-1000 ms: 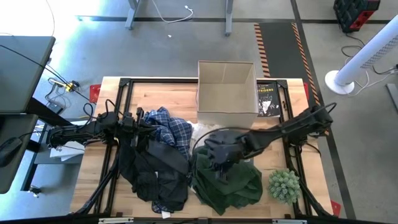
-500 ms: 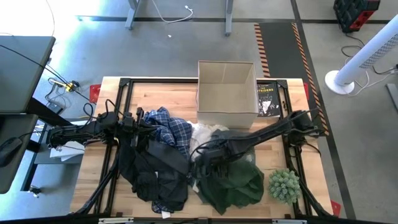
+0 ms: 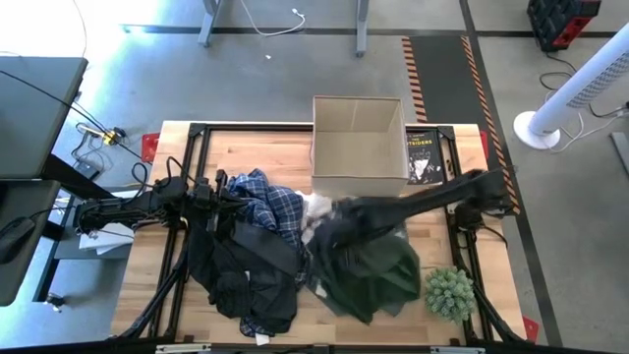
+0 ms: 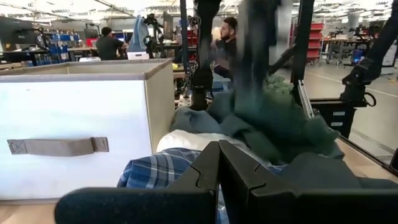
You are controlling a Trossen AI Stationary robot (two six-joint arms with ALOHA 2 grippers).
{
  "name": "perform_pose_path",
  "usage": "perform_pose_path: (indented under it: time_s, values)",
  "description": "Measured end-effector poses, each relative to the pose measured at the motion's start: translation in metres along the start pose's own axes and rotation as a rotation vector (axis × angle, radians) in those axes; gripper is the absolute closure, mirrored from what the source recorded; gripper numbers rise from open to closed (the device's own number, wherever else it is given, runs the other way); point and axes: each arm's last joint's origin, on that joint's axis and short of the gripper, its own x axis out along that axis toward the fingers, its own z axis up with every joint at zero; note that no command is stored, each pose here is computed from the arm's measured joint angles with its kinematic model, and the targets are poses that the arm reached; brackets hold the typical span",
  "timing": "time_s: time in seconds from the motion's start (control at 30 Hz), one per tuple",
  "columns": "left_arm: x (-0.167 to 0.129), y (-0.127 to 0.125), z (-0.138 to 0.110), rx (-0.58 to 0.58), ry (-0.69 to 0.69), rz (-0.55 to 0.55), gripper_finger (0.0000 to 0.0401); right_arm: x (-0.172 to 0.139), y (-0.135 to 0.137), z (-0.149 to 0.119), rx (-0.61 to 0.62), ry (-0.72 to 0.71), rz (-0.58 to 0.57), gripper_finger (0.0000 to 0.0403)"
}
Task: Sort clothes
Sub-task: Put the green shirt into the laundry organizer
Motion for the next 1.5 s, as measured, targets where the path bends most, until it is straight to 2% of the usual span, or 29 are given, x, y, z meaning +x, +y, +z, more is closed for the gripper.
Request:
perform_pose_path:
  time_s: [0.07,0.13,0.2,0.3,0.37,0.43,0.57,0.7,0.8,0.93,1.13,1.3,1.4,1.5]
  values:
    - [0.0,0.0,0.0,-0.002,0.0,-0.001,0.0398,-0.036,-0.009,0.013,0.045,-0.12,-0.013,0.0395]
    - [0.0,0.0,0.0,-0.002,-0.001,-0.002,0.0398,-0.071,-0.018,0.023,0.079,-0.245,-0.081,0.0392]
    - [0.0,0.0,0.0,-0.002,-0.001,-0.002,0.0398,-0.109,-0.027,0.03,0.082,-0.386,-0.213,0.0393]
    - [0.0,0.0,0.0,-0.001,-0.001,-0.002,0.0398,-0.156,-0.043,0.037,0.066,-0.524,-0.513,0.0397]
    - [0.0,0.0,0.0,-0.001,-0.001,-0.002,0.0398,-0.178,-0.056,0.043,0.063,-0.562,-0.739,0.0398]
    - [0.0,0.0,0.0,0.0,-0.001,-0.002,0.0398,-0.201,-0.073,0.049,0.069,-0.584,-0.907,0.0397]
    - [0.0,0.0,0.0,0.0,-0.001,-0.002,0.0398,-0.241,-0.11,0.051,0.069,-0.649,-1.085,0.0397]
    - [0.0,0.0,0.0,0.001,-0.001,-0.003,0.0398,-0.257,-0.145,0.048,0.076,-0.673,-1.187,0.0397]
    - [0.0,0.0,0.0,0.001,-0.001,-0.003,0.0398,-0.254,-0.169,0.042,0.146,-0.714,-1.162,0.0397]
    - [0.0,0.0,0.0,0.001,-0.001,-0.003,0.0398,-0.228,-0.188,0.034,0.18,-0.663,-0.997,0.0397]
    - [0.0,0.0,0.0,0.0,0.0,-0.004,0.0398,-0.167,-0.204,0.017,0.291,-0.448,-0.703,0.0397]
    - [0.0,0.0,0.0,0.0,0.0,-0.004,0.0398,-0.103,-0.212,-0.002,0.36,-0.266,-0.418,0.0397]
    - [0.0,0.0,0.0,0.0,0.0,-0.004,0.0398,-0.069,-0.218,-0.015,0.408,-0.188,-0.387,0.0397]
    - [0.0,0.0,0.0,0.0,0.0,-0.004,0.0398,-0.035,-0.229,-0.029,0.457,-0.18,-0.333,0.0396]
